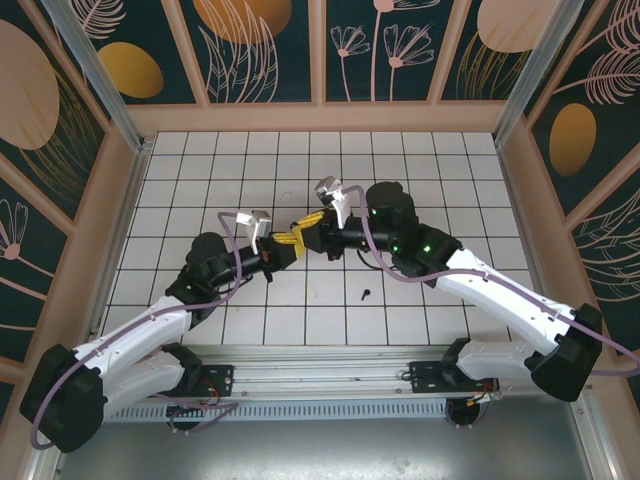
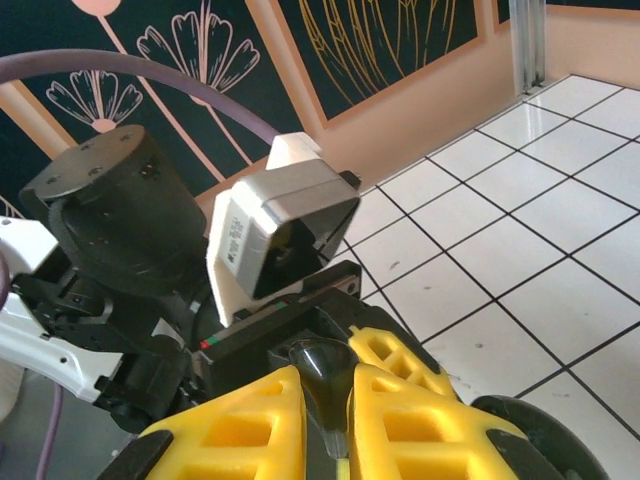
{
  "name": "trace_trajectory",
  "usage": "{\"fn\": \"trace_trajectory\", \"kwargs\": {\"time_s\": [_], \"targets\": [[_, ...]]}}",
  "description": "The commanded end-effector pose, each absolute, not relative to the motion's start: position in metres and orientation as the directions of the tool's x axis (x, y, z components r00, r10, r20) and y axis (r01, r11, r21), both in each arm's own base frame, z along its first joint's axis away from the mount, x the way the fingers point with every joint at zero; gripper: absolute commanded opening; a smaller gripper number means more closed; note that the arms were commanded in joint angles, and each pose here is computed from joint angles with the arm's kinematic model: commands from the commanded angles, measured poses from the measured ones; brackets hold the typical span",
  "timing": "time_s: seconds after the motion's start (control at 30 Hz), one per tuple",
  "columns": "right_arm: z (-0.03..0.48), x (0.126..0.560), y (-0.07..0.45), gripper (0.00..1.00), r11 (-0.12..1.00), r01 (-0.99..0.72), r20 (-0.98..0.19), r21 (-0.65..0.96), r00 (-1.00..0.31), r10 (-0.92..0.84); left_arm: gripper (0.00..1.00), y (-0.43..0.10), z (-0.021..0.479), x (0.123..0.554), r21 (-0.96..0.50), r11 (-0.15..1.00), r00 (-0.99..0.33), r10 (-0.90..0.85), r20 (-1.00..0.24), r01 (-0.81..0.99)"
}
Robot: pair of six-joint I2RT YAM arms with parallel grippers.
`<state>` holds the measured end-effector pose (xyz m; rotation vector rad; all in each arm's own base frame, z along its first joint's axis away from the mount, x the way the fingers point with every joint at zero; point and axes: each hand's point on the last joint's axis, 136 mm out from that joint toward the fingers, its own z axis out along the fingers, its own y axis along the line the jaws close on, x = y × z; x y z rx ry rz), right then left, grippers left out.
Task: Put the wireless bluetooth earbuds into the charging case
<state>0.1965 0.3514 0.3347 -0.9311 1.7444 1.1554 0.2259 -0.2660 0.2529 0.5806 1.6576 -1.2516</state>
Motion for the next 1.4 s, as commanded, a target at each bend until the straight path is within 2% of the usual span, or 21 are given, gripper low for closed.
{"fn": "trace_trajectory", "kwargs": {"time_s": [0.0,0.37,0.7,1.37], "targets": [[0.336,0.197,0.354,0.16,0.303,-0.909,-0.929,0.285,-0.340,-0.147,0.02,-0.266,0.266,0.215,-0.440,0.315,-0.398,-0.190,-0.897,0.841],[0.328,0.201,0.352,0.16,0.323,-0.907,-0.927,0.270,-0.336,-0.166,0.01,-0.260,0.278,0.200,-0.402,0.274,-0.348,-0.224,-0.910,0.874],[0.328,0.197,0.352,0.16,0.308,-0.908,-0.926,0.285,-0.343,-0.155,0.01,-0.247,0.291,0.190,-0.363,0.285,-0.286,-0.276,-0.917,0.887],[0.322,0.183,0.358,0.17,0.274,-0.899,-0.914,0.341,-0.385,-0.125,0.01,-0.243,0.298,0.190,-0.355,0.287,-0.264,-0.311,-0.913,0.890]]}}
